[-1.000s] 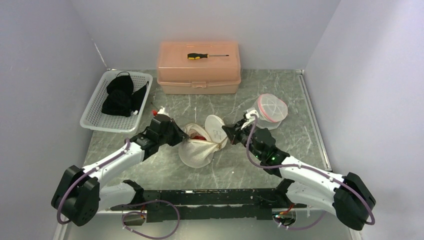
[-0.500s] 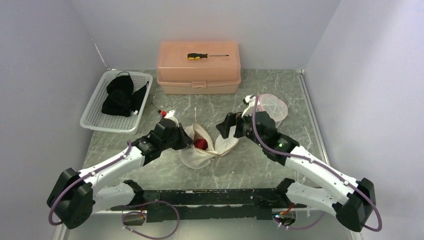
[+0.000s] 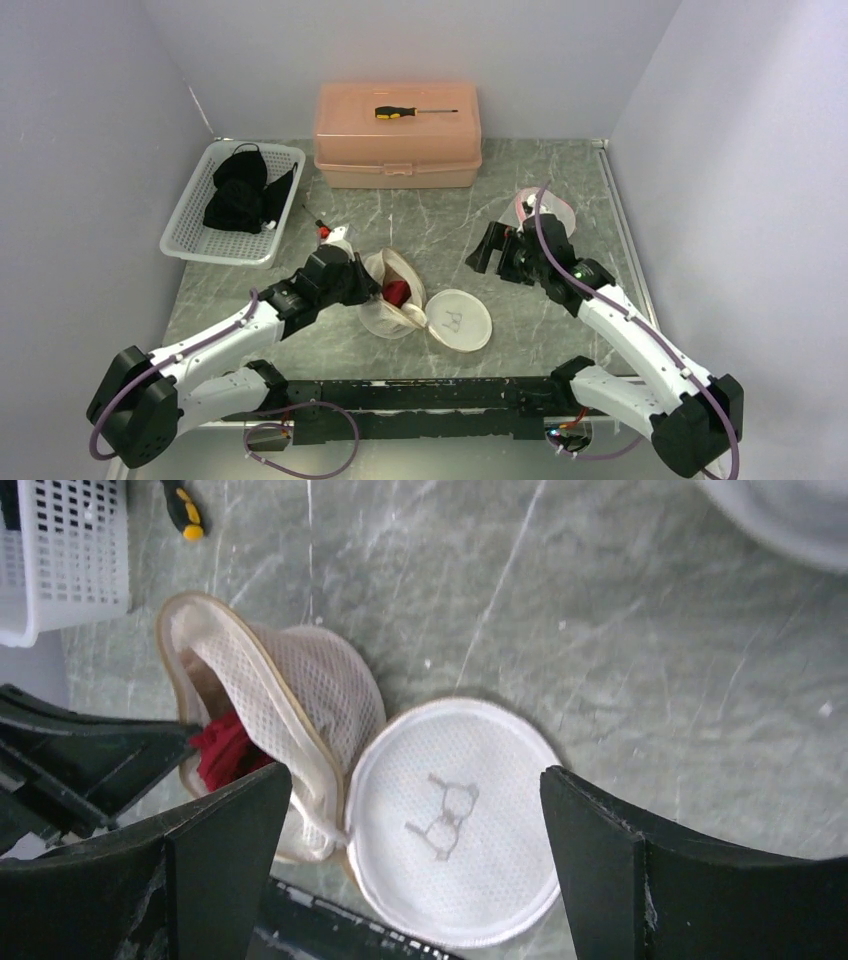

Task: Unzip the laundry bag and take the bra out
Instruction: Adjust the laundry bag at the center of the board.

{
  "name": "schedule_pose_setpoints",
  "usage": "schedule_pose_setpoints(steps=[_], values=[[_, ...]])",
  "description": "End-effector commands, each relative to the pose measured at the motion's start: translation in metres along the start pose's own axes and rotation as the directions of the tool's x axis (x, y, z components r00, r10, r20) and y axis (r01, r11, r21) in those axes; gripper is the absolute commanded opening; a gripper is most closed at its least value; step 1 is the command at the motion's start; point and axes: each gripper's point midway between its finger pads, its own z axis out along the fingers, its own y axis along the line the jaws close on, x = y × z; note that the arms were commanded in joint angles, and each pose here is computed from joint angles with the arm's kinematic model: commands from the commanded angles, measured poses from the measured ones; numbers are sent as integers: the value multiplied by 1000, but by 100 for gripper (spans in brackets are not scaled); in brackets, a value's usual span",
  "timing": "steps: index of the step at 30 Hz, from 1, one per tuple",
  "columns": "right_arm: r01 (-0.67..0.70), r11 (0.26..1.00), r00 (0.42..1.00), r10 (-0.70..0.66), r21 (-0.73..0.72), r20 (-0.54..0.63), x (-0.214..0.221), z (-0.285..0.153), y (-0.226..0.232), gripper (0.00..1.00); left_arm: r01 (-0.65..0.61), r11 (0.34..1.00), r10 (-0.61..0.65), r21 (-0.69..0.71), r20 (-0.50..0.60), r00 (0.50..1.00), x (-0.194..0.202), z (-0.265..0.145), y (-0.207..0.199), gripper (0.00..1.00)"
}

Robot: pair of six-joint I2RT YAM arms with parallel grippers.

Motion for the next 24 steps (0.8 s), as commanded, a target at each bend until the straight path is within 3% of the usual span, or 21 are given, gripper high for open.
schedule_pose_setpoints(steps=[1,6,10,14,20,24], values=[[-157,987,980,151,-34,-133,40,-10,0,100,-10,1000,10,-2,19,1000,1,-3,4,3],[-221,974,962,207,-59,-179,72,8,-11,99,9,1000,-9,-19,1,1000,5,-8,7,3],[-206,975,969,191,-84,-155,77,19,-14,97,14,999,-13,-43,5,1000,0,-24,7,15],[-156,976,981,135,-151,-142,76,27,-2,94,17,998,-15,-65,32,999,-9,-44,7,19],[24,975,992,-50,-220,-115,80,42,38,91,31,988,-24,-153,44,999,-12,-61,21,14],[78,954,992,-103,-289,-75,72,55,60,86,39,978,-26,-205,67,997,-15,-68,31,14]])
